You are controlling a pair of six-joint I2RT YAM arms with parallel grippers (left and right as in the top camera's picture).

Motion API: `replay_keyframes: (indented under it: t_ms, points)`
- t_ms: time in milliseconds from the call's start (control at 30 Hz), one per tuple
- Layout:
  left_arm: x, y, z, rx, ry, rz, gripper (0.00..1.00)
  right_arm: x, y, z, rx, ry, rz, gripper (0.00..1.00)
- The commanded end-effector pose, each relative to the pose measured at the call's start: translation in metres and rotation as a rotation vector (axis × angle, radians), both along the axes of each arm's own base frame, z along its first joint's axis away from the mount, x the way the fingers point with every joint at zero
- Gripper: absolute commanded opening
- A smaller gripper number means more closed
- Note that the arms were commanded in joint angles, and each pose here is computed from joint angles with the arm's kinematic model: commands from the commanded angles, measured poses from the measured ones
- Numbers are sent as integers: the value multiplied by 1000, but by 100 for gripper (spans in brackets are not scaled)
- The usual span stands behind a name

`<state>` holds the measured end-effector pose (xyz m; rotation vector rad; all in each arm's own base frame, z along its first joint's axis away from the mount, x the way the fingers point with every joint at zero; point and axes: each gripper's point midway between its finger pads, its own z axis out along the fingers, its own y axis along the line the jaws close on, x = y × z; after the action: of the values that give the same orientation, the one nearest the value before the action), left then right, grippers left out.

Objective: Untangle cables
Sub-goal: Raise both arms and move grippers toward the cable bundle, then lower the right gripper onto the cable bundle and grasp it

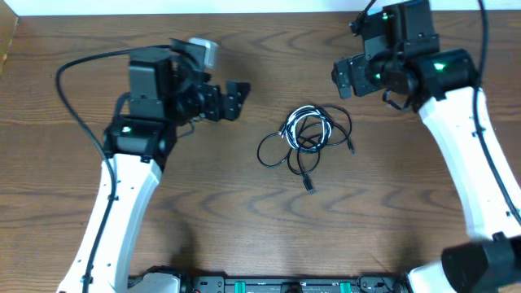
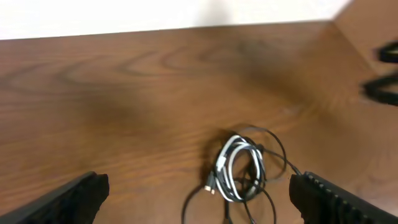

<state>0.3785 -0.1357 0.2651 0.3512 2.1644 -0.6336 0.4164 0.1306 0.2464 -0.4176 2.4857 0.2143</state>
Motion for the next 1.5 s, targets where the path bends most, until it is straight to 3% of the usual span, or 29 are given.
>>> replay_keyframes:
  t_ms: [0,300,500,667,867,1167,1367,1467]
  points:
    - [-2,-14,11,20,-50,-56,98,5,4,-37,-33,83,11,89]
    - [-8,-25,13,13,-51,-80,98,15,33,-112,28,254,117,91]
    - [-10,-25,18,-15,-41,-60,98,15,37,-137,35,311,125,80]
    - [-12,-25,23,-24,-49,-56,98,9,41,-143,61,343,139,77]
    - [-12,-24,41,-25,-99,-52,98,-6,38,-158,33,385,202,85]
    - [-12,-24,48,-29,-114,-53,98,-23,34,-170,-82,354,489,97]
    - [-12,-24,48,-29,-111,-52,98,-17,35,-170,-97,310,528,89]
    - [-13,-24,49,-30,-114,-53,98,-14,36,-177,-96,289,527,80]
